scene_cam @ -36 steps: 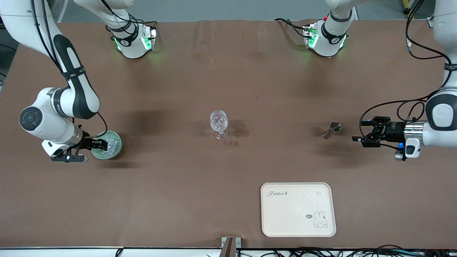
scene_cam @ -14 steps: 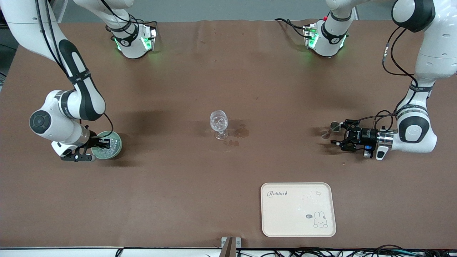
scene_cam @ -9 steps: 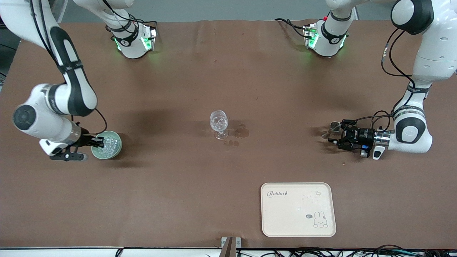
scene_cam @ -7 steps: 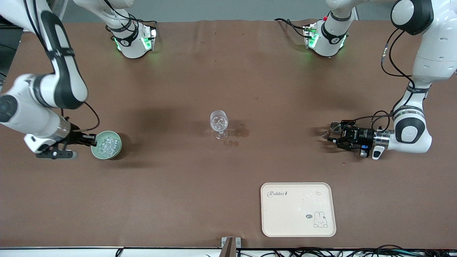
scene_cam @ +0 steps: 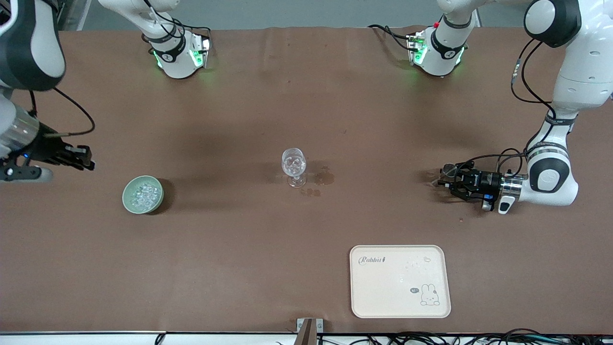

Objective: Pour wine and add ice with both arms
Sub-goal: 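Lift the ice with the right gripper while the left gripper lifts the jigger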

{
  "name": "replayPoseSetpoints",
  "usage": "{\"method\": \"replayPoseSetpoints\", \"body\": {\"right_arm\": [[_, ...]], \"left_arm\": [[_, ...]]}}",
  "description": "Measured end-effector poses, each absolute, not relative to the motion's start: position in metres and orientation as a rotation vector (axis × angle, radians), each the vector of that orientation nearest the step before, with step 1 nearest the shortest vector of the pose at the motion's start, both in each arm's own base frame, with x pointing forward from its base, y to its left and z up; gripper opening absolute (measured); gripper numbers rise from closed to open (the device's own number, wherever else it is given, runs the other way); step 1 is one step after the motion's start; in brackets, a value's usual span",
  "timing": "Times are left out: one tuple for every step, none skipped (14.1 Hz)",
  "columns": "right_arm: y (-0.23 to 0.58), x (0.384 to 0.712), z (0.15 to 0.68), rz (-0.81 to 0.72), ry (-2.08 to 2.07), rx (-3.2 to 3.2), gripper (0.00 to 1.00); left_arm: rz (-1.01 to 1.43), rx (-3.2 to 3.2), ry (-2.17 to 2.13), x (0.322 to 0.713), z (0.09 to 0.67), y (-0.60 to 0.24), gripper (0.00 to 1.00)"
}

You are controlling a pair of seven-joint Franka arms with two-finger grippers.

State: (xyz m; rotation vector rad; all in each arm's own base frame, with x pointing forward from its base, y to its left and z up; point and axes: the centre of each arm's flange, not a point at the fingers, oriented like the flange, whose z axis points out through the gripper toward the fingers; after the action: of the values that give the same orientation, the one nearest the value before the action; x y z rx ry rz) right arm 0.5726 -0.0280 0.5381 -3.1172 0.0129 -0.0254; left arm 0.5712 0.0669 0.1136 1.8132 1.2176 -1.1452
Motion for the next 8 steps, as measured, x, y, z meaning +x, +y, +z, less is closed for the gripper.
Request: {"method": "replayPoseSetpoints", "body": {"right_arm": [[-0.028, 0.565, 0.552, -0.035, 0.012, -3.117, 0.22], [-0.028, 0.557, 0.565, -0.040, 0.012, -3.116, 0.22], [-0.027, 0.550, 0.576, -0.049, 0.010, -3.116, 0.22], [-0.027, 0.547, 0.586, -0.074, 0.009, -3.116, 0.22], [-0.027, 0.546, 0.598, -0.106, 0.008, -3.116, 0.22], [-0.027, 0.546, 0.611, -0.126, 0.006, -3.116, 0.22], [-0.026, 0.545, 0.623, -0.134, 0.004, -3.116, 0.22], [-0.026, 0.546, 0.632, -0.134, 0.002, -3.116, 0.22]], "left_arm": [[-1.146, 1.813, 1.217, 0.571, 0.114, 0.067, 0.29], [-1.147, 1.813, 1.217, 0.571, 0.114, 0.067, 0.25], [-1.150, 1.809, 1.215, 0.571, 0.114, 0.066, 0.24], [-1.153, 1.797, 1.214, 0.571, 0.113, 0.065, 0.24], [-1.156, 1.781, 1.213, 0.571, 0.112, 0.064, 0.21], [-1.158, 1.769, 1.212, 0.571, 0.110, 0.063, 0.22], [-1.161, 1.761, 1.210, 0.570, 0.109, 0.062, 0.21], [-1.163, 1.760, 1.208, 0.570, 0.109, 0.060, 0.21]]}}
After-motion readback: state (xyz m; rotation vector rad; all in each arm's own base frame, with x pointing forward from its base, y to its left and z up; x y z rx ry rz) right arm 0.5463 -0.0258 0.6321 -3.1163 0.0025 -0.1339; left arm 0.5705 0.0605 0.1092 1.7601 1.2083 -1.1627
